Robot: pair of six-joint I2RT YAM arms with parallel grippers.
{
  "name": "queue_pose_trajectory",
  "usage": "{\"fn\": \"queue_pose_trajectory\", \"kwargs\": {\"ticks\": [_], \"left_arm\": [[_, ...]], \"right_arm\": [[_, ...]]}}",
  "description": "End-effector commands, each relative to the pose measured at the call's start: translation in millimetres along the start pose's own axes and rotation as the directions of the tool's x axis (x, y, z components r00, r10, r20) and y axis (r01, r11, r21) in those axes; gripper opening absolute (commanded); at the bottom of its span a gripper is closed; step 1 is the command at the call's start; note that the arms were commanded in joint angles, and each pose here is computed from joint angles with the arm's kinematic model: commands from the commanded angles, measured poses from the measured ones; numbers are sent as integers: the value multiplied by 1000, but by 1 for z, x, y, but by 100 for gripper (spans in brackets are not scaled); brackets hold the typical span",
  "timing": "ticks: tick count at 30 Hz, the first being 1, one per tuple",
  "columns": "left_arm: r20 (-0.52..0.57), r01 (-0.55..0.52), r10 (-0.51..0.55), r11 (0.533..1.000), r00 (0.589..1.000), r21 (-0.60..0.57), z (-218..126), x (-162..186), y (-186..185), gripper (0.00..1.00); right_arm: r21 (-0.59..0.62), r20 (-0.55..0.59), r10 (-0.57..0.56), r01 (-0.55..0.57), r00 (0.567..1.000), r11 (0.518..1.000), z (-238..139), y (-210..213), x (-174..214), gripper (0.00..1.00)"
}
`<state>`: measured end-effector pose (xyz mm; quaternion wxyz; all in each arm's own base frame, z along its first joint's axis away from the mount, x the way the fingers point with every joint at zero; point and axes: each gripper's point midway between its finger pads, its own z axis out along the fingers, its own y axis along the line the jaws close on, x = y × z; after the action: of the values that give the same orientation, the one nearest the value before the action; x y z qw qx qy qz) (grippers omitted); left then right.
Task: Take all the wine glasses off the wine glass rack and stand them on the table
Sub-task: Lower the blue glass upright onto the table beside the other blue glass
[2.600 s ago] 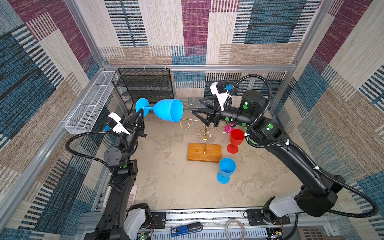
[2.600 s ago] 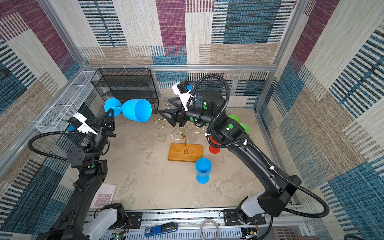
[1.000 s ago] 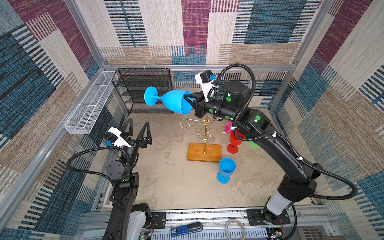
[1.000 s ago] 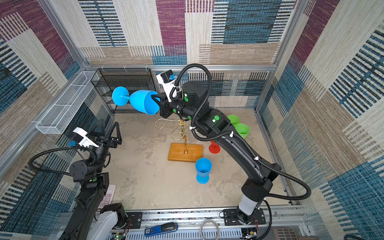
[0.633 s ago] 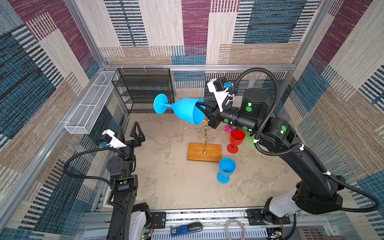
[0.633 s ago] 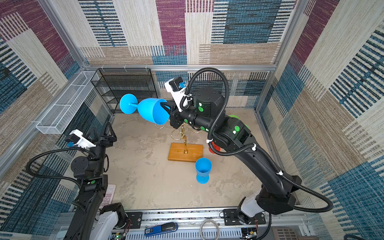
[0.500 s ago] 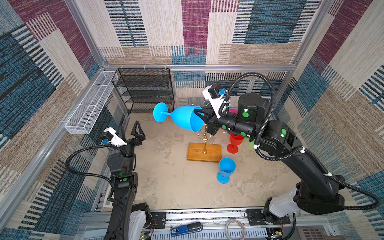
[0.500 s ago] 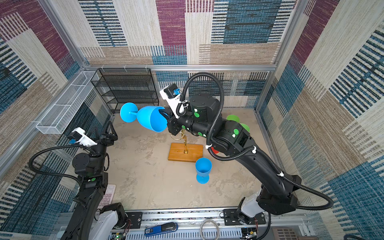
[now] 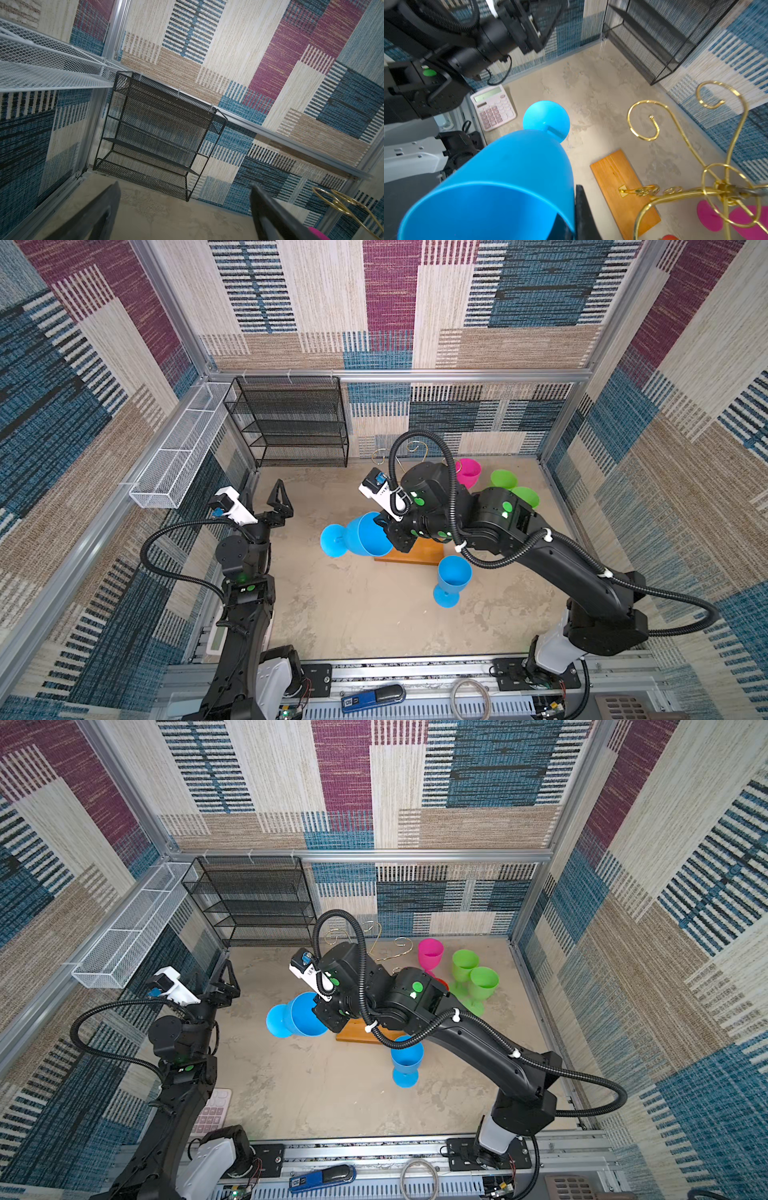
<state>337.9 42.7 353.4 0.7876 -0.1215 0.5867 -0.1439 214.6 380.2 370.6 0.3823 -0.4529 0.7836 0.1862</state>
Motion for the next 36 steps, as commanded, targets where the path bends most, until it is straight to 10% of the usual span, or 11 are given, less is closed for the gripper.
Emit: {"fn": "queue_pose_trajectory", "kwargs": {"ticks": [1, 16, 36], "left_arm": [[64, -52, 49, 997, 997, 58, 1, -12, -10, 99], [34, -116, 113, 990, 993, 80, -4, 9, -7, 99], [26, -119, 118, 991, 993, 67, -8, 11, -3, 99]], "right_arm": [[-37, -127, 5, -10, 992, 999, 16, 8, 29, 0], [-55, -427, -33, 11, 903, 998, 94, 17, 115, 0], [-45, -548, -48, 27, 835, 999, 136, 17, 158, 0]]}}
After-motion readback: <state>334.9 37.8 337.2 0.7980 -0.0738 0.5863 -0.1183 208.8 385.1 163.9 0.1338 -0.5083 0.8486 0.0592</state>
